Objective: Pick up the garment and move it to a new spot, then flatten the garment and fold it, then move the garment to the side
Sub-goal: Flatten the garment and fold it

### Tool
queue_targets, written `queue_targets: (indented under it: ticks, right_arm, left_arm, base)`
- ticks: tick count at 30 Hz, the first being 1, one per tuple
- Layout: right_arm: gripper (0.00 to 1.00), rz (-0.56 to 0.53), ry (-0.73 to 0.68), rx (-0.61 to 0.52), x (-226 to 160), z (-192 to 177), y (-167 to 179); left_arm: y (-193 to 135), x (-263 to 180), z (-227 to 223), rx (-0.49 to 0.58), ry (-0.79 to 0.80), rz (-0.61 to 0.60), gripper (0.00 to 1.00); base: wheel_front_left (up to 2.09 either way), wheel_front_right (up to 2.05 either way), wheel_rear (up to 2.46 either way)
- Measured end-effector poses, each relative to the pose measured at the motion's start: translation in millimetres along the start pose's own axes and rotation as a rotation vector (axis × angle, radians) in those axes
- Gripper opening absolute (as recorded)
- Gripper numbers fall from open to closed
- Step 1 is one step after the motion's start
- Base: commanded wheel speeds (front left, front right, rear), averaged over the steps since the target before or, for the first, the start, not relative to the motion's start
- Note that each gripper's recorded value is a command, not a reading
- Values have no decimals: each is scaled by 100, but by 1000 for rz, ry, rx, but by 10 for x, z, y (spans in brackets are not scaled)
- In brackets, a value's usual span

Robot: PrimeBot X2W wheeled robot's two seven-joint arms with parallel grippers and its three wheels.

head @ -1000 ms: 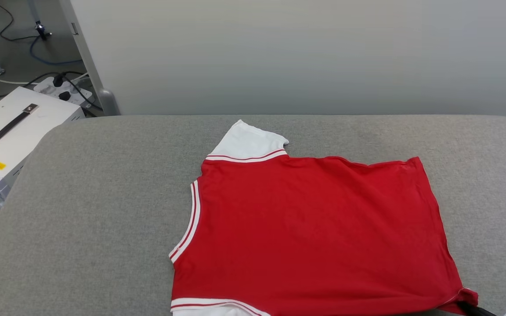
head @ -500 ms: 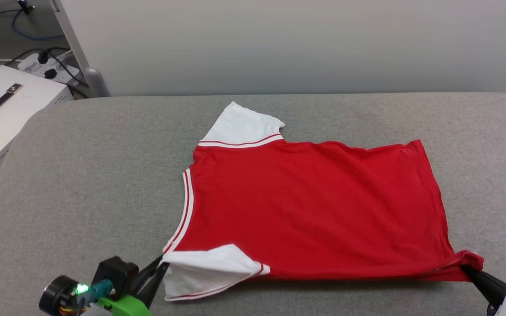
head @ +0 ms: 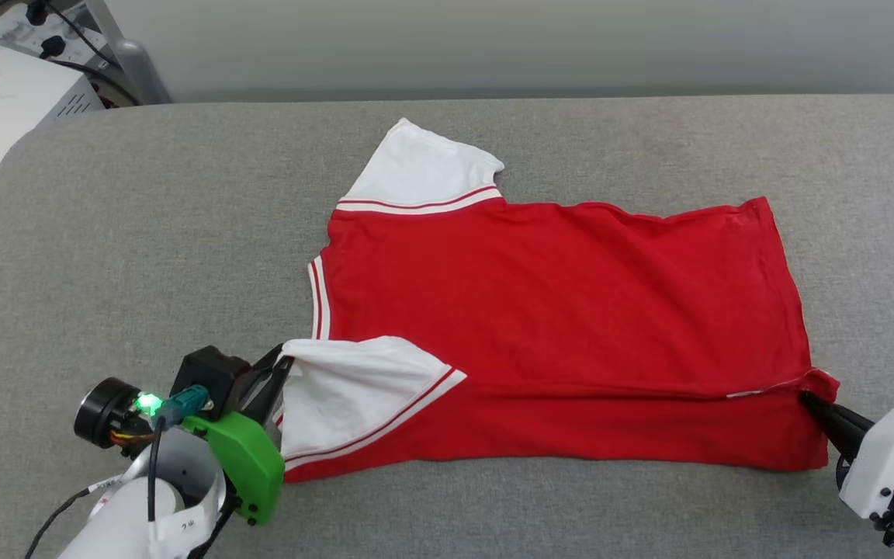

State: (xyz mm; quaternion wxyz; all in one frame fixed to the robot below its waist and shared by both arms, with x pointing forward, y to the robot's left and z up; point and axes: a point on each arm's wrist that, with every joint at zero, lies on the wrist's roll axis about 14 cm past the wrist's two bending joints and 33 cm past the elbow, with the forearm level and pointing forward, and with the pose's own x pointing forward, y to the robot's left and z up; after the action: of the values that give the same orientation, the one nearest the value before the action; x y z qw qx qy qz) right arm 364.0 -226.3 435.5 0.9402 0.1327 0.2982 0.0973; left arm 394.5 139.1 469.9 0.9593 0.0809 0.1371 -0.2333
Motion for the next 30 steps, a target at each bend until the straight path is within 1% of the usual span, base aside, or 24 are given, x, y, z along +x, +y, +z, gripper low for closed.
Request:
queue_targets:
  ticks: [9,10,11,12,13,18,22,24,27,29,30]
  right_arm:
    - [0,-36,96,0,229,-148,-60]
    - [9,-41,110,12,246,-183,-67]
    - [100,-44,117,14,259,-207,-66]
    - [100,-49,118,16,267,-219,-73]
    - [100,-52,114,12,278,-216,-71]
    - [100,-48,52,-27,279,-83,-22]
    - [100,-56,-13,-139,210,92,-8]
    - [100,-65,-58,-199,150,224,-4]
    - [100,-69,-112,-219,58,355,34]
    - [100,-80,-123,-243,-13,375,34]
    - [100,-106,-119,-265,-97,351,-11]
  left_arm:
    - [11,261,-347,2,106,-19,0]
    - [8,284,-368,-3,110,-20,0]
    - [7,302,-392,-6,114,-17,22]
    - [7,314,-399,-6,113,-15,83]
    - [11,327,-411,-4,111,-11,100]
    - [47,333,-462,-22,103,30,100]
    - [131,313,-353,-63,42,85,100]
    - [195,288,-258,-102,-3,124,100]
    - [224,231,-161,-184,-54,160,100]
    - [217,174,-163,-190,-61,175,100]
    - [232,100,-152,-228,-77,202,100]
  base:
    - [0,0,0]
    - [0,0,0]
    - [0,0,0]
    - [0,0,0]
    - [0,0,0]
    - [0,0,0]
    - [0,0,0]
    - [0,0,0]
    - [0,0,0]
    - [0,0,0]
    - [0,0,0]
